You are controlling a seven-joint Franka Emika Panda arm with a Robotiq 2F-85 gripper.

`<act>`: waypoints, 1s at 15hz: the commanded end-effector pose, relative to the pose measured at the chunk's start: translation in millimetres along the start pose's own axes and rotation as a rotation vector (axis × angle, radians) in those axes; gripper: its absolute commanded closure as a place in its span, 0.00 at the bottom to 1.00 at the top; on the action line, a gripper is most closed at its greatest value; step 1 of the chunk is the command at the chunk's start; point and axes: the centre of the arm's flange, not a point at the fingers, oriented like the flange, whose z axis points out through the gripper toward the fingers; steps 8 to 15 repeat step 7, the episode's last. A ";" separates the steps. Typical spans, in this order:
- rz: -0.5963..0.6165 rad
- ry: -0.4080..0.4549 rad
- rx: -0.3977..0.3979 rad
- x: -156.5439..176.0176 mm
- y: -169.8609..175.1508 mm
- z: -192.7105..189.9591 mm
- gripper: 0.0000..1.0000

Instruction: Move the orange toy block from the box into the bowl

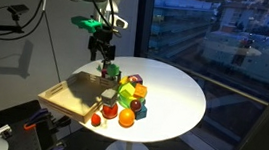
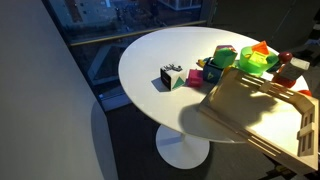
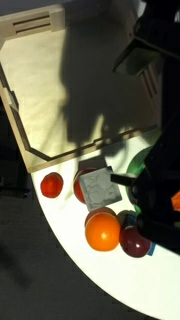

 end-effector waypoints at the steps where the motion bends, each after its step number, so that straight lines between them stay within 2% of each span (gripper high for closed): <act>1: -0.016 0.050 -0.018 -17.0 -1.0 -11.5 0.00; 3: 0.010 0.054 0.003 -18.9 -1.5 -13.3 0.00; 4: 0.000 0.029 -0.003 -8.2 -1.0 -9.7 0.00; 15: 0.001 0.034 -0.003 -11.6 -1.5 -11.5 0.00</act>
